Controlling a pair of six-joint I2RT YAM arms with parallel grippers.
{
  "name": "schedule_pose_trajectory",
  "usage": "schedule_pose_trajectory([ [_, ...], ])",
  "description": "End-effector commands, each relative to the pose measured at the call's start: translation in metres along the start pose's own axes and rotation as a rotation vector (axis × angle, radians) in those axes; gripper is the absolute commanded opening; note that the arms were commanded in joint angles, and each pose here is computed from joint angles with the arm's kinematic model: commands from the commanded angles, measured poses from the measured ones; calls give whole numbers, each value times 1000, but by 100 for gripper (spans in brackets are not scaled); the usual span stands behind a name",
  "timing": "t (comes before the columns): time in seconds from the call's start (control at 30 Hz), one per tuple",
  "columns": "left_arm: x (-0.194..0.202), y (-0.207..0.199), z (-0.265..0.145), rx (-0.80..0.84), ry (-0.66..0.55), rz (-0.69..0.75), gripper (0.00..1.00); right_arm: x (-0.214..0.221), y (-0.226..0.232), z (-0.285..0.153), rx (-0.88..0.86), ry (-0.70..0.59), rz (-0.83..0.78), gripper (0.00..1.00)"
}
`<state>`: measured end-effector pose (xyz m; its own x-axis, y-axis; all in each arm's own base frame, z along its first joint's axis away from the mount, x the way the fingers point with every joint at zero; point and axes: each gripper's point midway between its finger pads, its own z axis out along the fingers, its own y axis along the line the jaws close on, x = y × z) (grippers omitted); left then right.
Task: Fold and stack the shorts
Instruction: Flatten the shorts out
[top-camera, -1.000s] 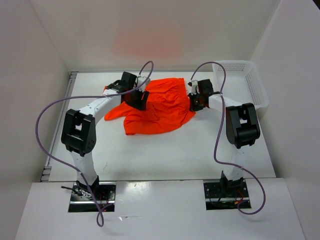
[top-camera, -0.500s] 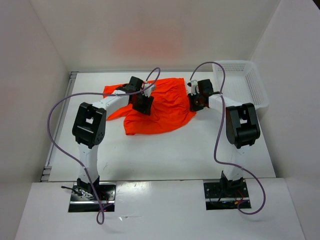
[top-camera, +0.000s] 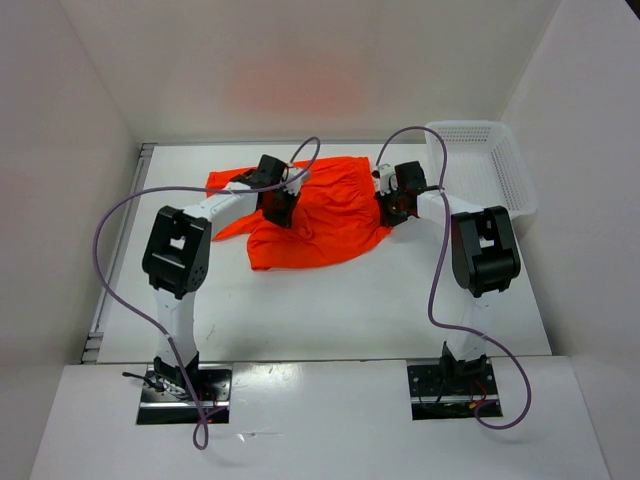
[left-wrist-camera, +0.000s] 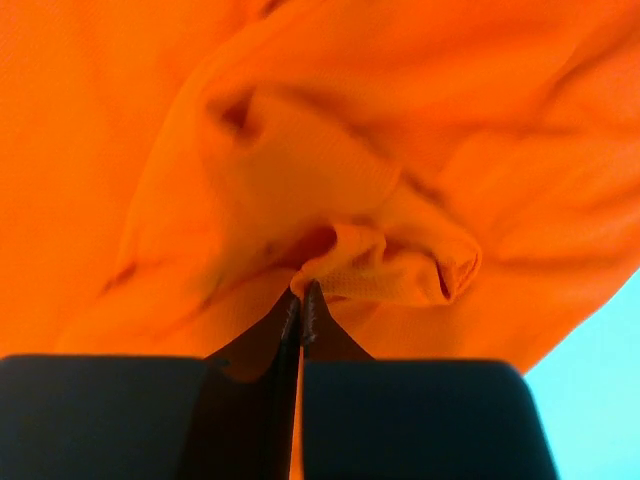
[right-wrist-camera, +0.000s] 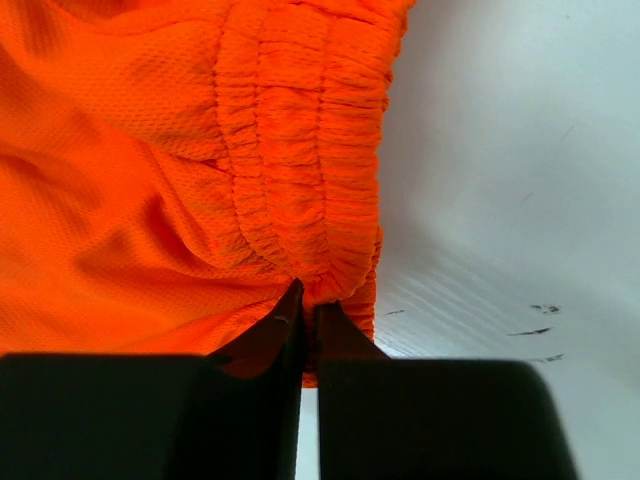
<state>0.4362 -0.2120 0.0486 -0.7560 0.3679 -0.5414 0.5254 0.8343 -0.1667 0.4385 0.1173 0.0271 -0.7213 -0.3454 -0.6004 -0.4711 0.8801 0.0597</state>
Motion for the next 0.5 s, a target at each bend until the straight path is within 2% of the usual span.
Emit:
schedule_pose_trajectory([
  [0.0,-8,16,-46,-126,-50,4,0,16,4,3,-7,41,-33,0],
  [0.13,4,64,-91,-322,-68,-56,0,10,7,2,-30,26,-47,0],
  [0.27,-4,101,-111,-451,-122,-95,0,13,7,2,-32,35,-57,0],
  [0.33,-6,106,-103,-462,-122,-96,6,7,12,2,-46,24,-77,0],
  [0.37,-1,111,-97,-465,-104,-105,18,7,16,3,-53,24,-95,0],
  [0.4,-7,111,-95,-455,-120,-103,23,8,23,3,-70,31,-101,0],
  [0.47,-14,116,-92,-470,-131,-103,29,3,26,3,-74,23,-111,0],
])
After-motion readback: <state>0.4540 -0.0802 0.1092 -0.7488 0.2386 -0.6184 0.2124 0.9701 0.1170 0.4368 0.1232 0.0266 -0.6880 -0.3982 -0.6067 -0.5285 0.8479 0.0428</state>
